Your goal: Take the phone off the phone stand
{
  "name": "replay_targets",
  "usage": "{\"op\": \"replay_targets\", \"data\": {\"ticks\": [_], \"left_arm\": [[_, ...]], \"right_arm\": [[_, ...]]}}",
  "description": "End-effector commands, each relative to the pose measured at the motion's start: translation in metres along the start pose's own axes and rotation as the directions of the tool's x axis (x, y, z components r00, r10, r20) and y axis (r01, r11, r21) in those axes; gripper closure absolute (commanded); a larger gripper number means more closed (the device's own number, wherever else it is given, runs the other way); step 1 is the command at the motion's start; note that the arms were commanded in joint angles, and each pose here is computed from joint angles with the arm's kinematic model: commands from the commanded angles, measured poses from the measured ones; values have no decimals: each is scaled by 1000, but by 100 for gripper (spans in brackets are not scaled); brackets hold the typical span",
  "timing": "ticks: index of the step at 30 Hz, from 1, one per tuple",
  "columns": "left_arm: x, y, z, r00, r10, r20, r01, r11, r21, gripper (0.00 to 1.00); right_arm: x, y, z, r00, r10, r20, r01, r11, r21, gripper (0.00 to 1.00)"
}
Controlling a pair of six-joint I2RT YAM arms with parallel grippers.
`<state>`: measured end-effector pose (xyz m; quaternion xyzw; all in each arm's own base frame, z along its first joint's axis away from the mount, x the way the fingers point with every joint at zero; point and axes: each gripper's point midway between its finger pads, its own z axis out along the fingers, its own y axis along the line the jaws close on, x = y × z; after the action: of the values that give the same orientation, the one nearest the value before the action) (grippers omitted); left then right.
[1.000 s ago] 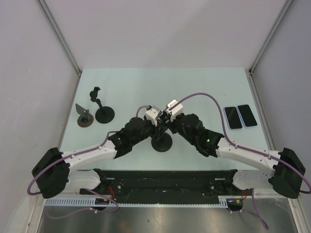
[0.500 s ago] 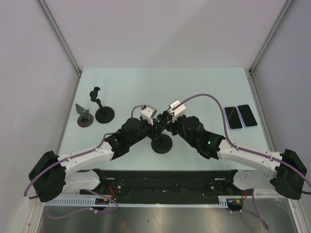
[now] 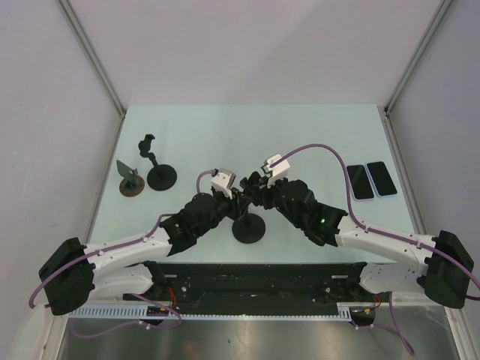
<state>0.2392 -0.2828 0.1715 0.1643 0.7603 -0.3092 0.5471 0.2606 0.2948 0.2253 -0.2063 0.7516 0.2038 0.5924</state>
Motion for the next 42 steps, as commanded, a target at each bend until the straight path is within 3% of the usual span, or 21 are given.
{"op": "replay_targets", "data": {"ticks": [1,13,20,30,37,42], "left_arm": [[36,47,-13,997,-25,-67,7,966,-258,100],[62,34,-21,995,-30,-93,4,965,-261,100],[55,18,-14,991,77,-110,-95,980,-176,100],[51,-23,5,973,188,-137,-194,981,-31,100],[39,-14,10,960,254,-119,-265,961,-83,100],[7,16,18,961,263,-80,-273,949,-159,100]], "right_arm": [[-35,-87,-14,993,-5,116,-42,917,397,100],[-39,-102,-20,994,-9,112,-43,890,454,100],[-51,-76,-8,988,-7,151,-41,951,308,100],[-73,-53,7,967,24,253,-76,977,198,100],[-98,-62,-6,944,22,328,-98,972,215,100],[-95,-75,-24,956,11,294,-91,962,259,100]]}}
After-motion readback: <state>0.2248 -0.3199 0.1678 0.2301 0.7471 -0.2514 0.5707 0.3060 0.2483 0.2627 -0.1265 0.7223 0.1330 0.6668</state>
